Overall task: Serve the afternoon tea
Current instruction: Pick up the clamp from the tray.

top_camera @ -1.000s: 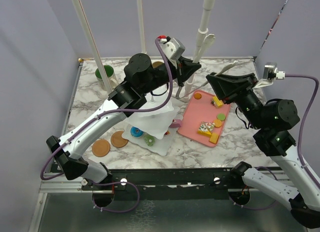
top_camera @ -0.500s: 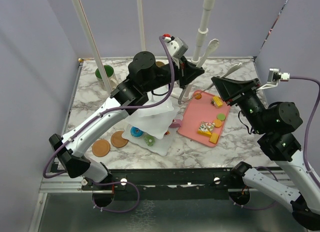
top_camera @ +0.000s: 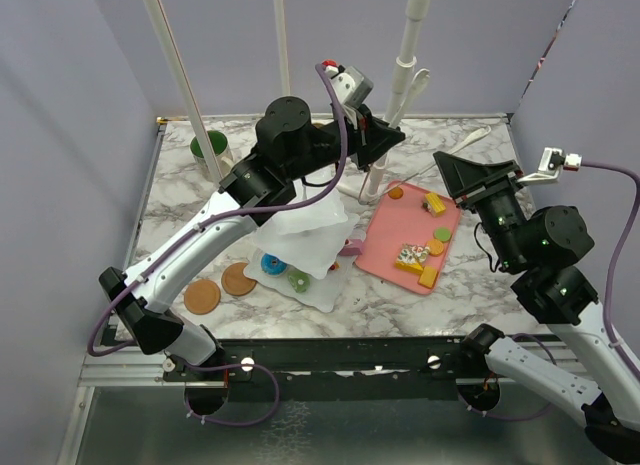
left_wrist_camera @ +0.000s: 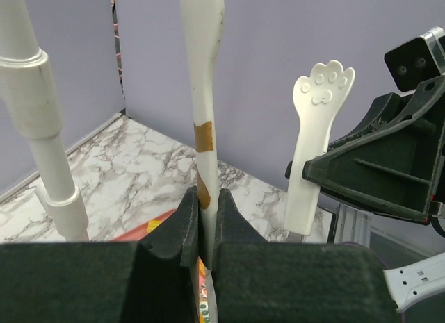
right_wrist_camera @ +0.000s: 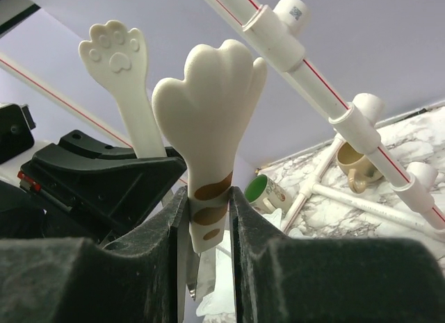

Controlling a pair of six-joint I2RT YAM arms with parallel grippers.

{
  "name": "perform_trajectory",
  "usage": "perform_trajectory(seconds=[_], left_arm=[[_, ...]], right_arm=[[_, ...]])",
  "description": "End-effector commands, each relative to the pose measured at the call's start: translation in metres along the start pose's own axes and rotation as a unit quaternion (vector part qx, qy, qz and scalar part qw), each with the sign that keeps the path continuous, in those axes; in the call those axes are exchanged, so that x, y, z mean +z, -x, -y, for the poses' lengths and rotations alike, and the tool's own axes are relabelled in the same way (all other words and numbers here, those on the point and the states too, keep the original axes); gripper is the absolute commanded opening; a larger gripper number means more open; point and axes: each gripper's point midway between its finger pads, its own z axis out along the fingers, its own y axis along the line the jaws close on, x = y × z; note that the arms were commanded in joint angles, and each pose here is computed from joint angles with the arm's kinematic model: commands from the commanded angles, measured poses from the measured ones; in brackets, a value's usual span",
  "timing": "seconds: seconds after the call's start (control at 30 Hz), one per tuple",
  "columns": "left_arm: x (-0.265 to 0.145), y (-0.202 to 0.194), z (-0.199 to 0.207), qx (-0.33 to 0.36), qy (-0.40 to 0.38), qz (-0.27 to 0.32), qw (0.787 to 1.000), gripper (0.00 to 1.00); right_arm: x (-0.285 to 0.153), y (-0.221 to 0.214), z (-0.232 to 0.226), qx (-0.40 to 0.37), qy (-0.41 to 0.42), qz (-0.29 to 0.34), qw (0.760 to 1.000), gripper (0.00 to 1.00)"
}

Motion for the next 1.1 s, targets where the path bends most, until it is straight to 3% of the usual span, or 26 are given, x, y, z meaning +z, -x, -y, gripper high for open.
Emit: perform_trajectory(seconds=[0.0,0.17,0.33,0.5,0.6,0.73,0.8,0.87,1.07], left_arm=[[-0.043,0.102,0.079,0.015,-0.131,0.124,0.983,0.00],[-0.034,0.085,0.067,0.020,-0.110,0.112,0.987,0.00],[-0.026,0.074,0.020,0.055,0.008,0.118,0.991,0.00],[-0.028,0.064,-0.026,0.082,0.128,0.116,0.982,0.00],[-0.028,0.056,-0.034,0.089,0.143,0.107,0.980,0.00],[-0.024,0.047,-0.027,0.083,0.121,0.097,0.984,0.00],[-0.025,0.047,-0.026,0.077,0.120,0.098,0.985,0.00],[-0.025,0.049,-0.025,0.074,0.119,0.102,0.985,0.00],[-0.025,0.056,-0.031,0.039,0.138,0.118,0.983,0.00]], right_arm=[[0.003,-0.006,0.088,-0.070,-0.173,0.034,0.982,0.01],[0.021,-0.017,0.033,-0.090,-0.032,-0.001,0.995,0.01],[0.021,-0.015,-0.013,-0.113,0.085,-0.006,0.990,0.01],[0.015,-0.024,-0.044,-0.142,0.174,-0.030,0.974,0.03],[0.019,-0.036,-0.050,-0.151,0.192,-0.056,0.968,0.27],[0.023,-0.034,-0.045,-0.152,0.172,-0.058,0.972,0.76],[0.021,-0.025,-0.045,-0.151,0.166,-0.039,0.974,0.95],[0.017,-0.017,-0.041,-0.145,0.158,-0.018,0.977,0.99],[-0.002,-0.025,-0.041,-0.137,0.195,-0.014,0.971,0.99]])
